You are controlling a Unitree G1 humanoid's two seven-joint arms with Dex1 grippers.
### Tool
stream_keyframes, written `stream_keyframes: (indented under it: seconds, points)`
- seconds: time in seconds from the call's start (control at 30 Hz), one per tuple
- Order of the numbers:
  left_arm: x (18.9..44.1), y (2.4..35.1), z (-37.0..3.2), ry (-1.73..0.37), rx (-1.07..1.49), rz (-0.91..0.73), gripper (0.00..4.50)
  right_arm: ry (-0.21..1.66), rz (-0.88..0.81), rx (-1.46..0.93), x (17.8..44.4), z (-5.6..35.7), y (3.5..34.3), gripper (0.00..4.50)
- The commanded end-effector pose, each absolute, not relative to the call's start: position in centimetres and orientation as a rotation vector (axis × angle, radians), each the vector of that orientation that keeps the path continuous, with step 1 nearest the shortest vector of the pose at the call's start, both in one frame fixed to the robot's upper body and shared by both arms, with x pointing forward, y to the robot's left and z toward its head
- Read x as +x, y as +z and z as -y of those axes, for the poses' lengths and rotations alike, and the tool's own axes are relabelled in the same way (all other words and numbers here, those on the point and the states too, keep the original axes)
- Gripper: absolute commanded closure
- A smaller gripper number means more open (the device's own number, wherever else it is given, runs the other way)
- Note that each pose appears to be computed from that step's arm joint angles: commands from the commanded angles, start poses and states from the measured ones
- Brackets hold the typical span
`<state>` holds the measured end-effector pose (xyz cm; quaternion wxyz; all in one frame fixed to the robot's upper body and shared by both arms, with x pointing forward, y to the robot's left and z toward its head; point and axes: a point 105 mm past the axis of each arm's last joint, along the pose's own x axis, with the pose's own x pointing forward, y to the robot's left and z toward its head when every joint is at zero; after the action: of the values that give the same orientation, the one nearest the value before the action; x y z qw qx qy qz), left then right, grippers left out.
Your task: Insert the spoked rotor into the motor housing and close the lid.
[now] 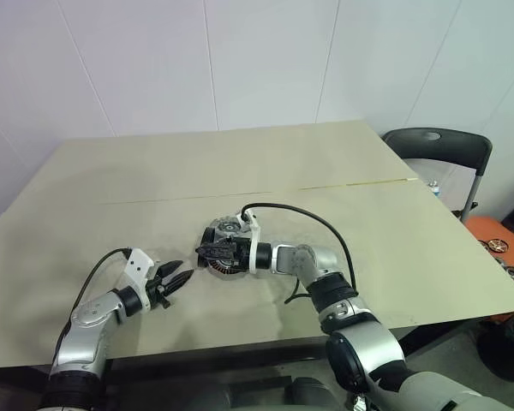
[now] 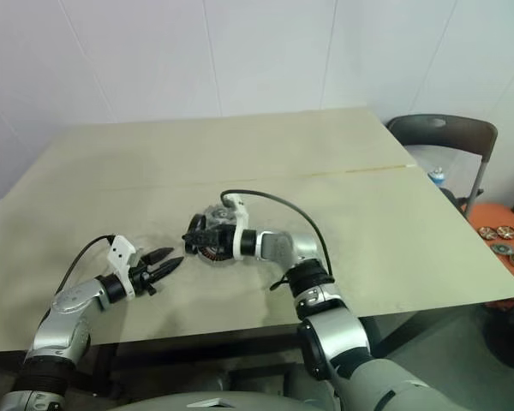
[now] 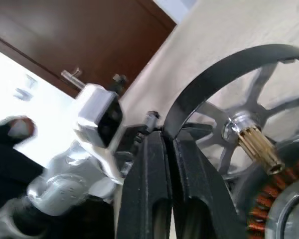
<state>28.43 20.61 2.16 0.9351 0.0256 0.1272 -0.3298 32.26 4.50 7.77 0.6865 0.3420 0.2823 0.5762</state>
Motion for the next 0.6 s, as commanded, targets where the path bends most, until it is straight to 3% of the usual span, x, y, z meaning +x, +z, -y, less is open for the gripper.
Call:
stream_keyframes:
  seconds: [0.03,0.33,0.6]
  points:
    - [28.9,3.1,-20.4,-0.686,0.074,-0.223,2.45,1.312,-0.527,0.819,33.2,-4.0,10.2,4.48]
    - [28.8,3.0,-20.4,-0.687,0.072,-0.227,2.45,1.326,-0.465,1.006,34.0,-2.6,12.6,4.48]
    - [28.8,3.0,-20.4,-0.684,0.071,-0.227,2.45,1.282,-0.541,0.960,33.6,-1.9,10.2,4.48]
